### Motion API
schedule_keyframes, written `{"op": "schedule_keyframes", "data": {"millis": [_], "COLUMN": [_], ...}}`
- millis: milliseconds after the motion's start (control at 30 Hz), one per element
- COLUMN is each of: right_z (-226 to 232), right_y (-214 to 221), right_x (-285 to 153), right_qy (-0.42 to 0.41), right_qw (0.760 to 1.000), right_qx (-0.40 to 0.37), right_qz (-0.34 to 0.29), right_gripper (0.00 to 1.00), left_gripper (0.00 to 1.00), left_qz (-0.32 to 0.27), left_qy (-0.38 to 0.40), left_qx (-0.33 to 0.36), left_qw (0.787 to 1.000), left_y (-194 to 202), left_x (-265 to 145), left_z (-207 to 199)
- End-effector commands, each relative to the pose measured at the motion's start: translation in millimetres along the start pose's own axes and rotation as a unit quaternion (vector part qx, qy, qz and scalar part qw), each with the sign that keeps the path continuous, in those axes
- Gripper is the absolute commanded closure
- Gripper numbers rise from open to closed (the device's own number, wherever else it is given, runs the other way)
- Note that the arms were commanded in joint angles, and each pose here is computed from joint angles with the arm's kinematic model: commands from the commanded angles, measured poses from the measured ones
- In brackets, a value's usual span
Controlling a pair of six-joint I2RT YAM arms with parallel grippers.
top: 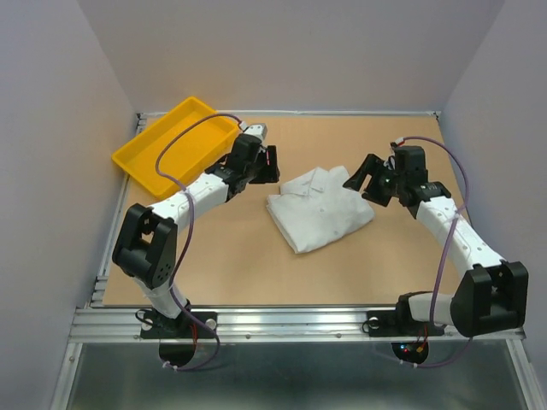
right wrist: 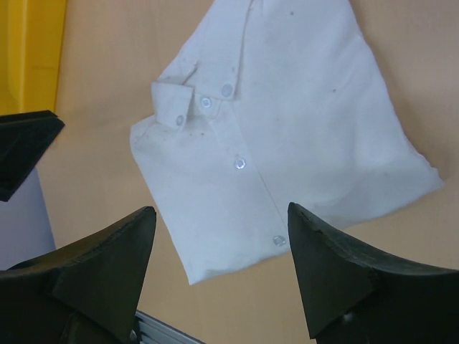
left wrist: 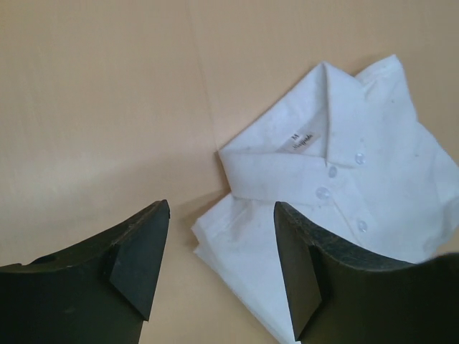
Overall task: Fold and stack the long sleeve shirts
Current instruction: Fold the shirt
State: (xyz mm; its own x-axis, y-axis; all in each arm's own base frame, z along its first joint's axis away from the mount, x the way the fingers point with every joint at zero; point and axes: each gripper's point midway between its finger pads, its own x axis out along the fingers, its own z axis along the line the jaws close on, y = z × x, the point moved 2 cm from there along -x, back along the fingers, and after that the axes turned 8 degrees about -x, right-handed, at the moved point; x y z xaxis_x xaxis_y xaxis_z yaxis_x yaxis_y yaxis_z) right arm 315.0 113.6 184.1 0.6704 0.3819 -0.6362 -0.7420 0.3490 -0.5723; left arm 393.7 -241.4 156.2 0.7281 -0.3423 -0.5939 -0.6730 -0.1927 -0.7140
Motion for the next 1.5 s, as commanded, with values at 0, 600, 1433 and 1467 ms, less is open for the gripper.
{"op": "schedule_keyframes", "data": {"millis": [0,600,1433,1467], "right_z": [31,130,76,87], "right_y": [-19,115,197,181], "right_x": [7,67,59,53], "right_qy": [-0.091,-0.292,-0.29,-0.301], "right_qw": [0.995,0.942,0.925,0.927], "right_qx": [-0.014,-0.054,-0.071,-0.081], "right_qz": [-0.028,0.159,0.235,0.21], "right_gripper": [0.22,0.63,0.88,0.84], "left_gripper": [0.29,0.48,0.46,0.43], "left_qz": [0.049,0.112,0.04,0.032], "left_qy": [0.065,0.032,-0.005,-0.003], "left_qx": [-0.067,-0.124,-0.146,-0.139], "left_qw": [0.994,0.985,0.988,0.99], "left_y": [36,112,84,78], "left_x": [-4,15,-10,-14], "left_z": [-18,17,38,37]}}
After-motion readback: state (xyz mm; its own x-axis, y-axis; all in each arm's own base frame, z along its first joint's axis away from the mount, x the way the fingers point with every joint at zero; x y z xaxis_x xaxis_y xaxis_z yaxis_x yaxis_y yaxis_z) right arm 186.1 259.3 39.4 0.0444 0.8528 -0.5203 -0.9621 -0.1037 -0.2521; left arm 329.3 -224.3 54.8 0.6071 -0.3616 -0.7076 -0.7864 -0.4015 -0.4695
